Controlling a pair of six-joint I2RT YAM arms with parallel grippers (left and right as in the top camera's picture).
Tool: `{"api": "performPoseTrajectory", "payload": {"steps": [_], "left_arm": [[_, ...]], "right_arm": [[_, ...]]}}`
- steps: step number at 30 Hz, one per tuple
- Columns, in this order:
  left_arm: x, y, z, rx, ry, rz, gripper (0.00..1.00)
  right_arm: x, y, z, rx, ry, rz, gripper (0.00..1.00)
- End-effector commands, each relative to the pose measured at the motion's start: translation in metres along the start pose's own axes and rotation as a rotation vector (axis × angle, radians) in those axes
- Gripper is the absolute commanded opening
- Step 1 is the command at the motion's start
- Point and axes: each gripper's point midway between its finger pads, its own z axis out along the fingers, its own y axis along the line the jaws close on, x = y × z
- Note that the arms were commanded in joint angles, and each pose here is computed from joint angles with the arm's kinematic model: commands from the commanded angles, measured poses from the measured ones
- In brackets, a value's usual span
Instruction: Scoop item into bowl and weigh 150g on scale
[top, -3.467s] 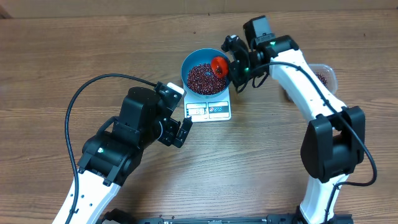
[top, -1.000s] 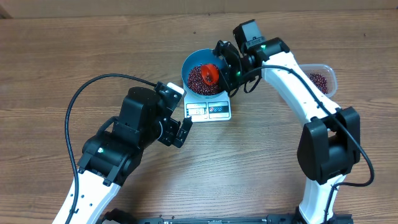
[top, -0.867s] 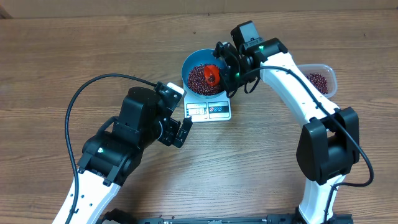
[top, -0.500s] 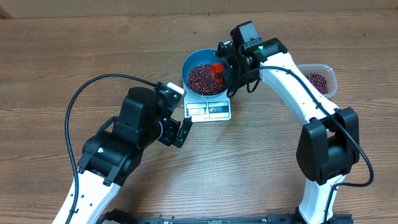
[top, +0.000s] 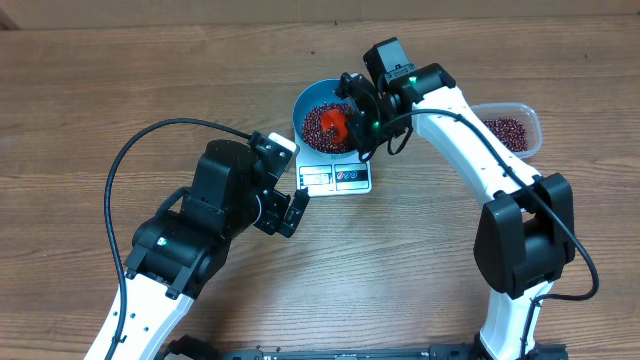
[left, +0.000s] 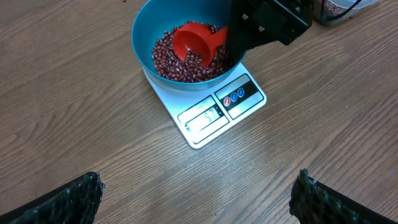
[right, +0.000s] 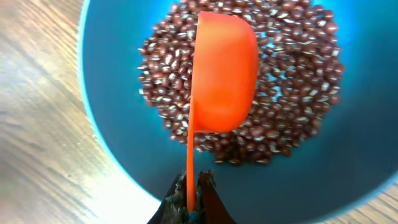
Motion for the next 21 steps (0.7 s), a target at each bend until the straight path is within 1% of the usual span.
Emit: {"api": "performPoseTrajectory", "payload": {"steps": [1, 8, 12, 16, 21], "left_arm": [[-0.005, -0.001, -0.005, 0.007, -0.024, 0.014, 1.00], [-0.005, -0.001, -0.005, 0.007, -0.024, 0.014, 1.00], [-0.005, -0.001, -0.005, 0.007, -0.024, 0.014, 1.00], [-0.005, -0.001, -0.005, 0.007, -0.024, 0.014, 0.99], [-0.005, 0.000, -0.005, 0.006, -0.023, 0.014, 1.00]], "right_arm": [[0.001, 0.015, 0.006, -0.087, 0.002, 0.005, 0.03], [-0.011, 0.038, -0.001, -0.260, -0.060, 0.009, 0.04], [-0.012, 0.030, -0.005, -0.267, -0.069, 0.072, 0.04], [-0.015, 0.028, -0.013, -0.325, -0.092, 0.095, 0.04], [-0.016, 0.018, -0.019, -0.339, -0.111, 0.120, 0.04]]}}
